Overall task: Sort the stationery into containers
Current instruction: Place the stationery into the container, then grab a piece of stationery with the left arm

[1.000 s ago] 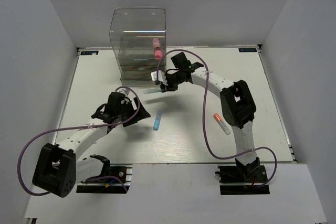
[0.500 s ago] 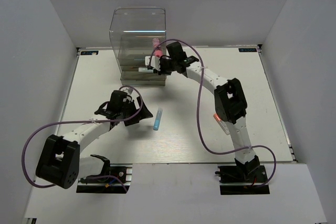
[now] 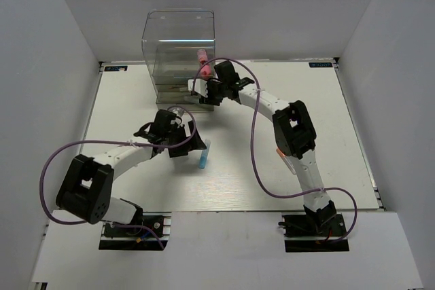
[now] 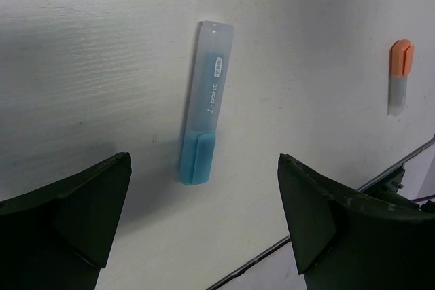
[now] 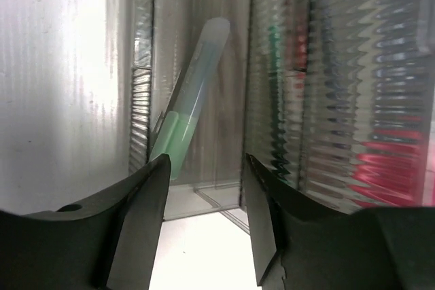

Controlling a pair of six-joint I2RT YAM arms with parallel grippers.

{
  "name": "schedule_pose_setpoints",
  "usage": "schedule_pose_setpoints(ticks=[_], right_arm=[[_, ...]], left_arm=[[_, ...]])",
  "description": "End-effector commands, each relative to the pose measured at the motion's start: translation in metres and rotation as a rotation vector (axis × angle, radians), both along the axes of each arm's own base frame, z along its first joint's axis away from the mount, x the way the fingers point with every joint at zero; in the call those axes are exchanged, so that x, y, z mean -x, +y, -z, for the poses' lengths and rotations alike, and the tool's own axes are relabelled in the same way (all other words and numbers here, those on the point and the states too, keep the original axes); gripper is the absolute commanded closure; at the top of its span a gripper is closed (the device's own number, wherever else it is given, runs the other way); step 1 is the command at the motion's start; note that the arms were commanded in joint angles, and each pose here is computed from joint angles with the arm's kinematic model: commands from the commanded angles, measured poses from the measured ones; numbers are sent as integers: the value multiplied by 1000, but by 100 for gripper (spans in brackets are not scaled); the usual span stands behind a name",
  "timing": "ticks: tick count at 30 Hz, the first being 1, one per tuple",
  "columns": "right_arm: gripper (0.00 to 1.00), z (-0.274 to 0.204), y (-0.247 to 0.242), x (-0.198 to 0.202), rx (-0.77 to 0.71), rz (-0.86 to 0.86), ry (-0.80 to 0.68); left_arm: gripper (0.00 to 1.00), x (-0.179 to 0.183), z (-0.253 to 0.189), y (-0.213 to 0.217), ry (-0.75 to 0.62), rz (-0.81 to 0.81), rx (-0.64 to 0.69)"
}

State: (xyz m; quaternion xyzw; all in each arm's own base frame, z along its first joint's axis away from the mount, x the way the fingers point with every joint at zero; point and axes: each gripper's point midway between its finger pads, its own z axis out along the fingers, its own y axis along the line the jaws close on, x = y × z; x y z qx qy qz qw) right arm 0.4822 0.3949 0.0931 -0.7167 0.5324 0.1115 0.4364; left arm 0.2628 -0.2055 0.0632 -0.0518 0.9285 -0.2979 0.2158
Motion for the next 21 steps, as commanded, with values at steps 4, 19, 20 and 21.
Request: schedule_pose_setpoints(ticks=[4,19,20,21], right_arm=[[46,-36,0,7,-85,2,-2],[50,-99,-107,-11,-408,425,83],[51,-90,-119,-7,-410,471,85],[51,-99,-135,-13,-427,535,55]], left_arm=[[2,-10,-11,-15,-31,41,-23],[22,-7,36,-20,150,18,-414],[24,-9,35,-23,143,21,-426],[27,-12,39,-19,148,-2,-454]])
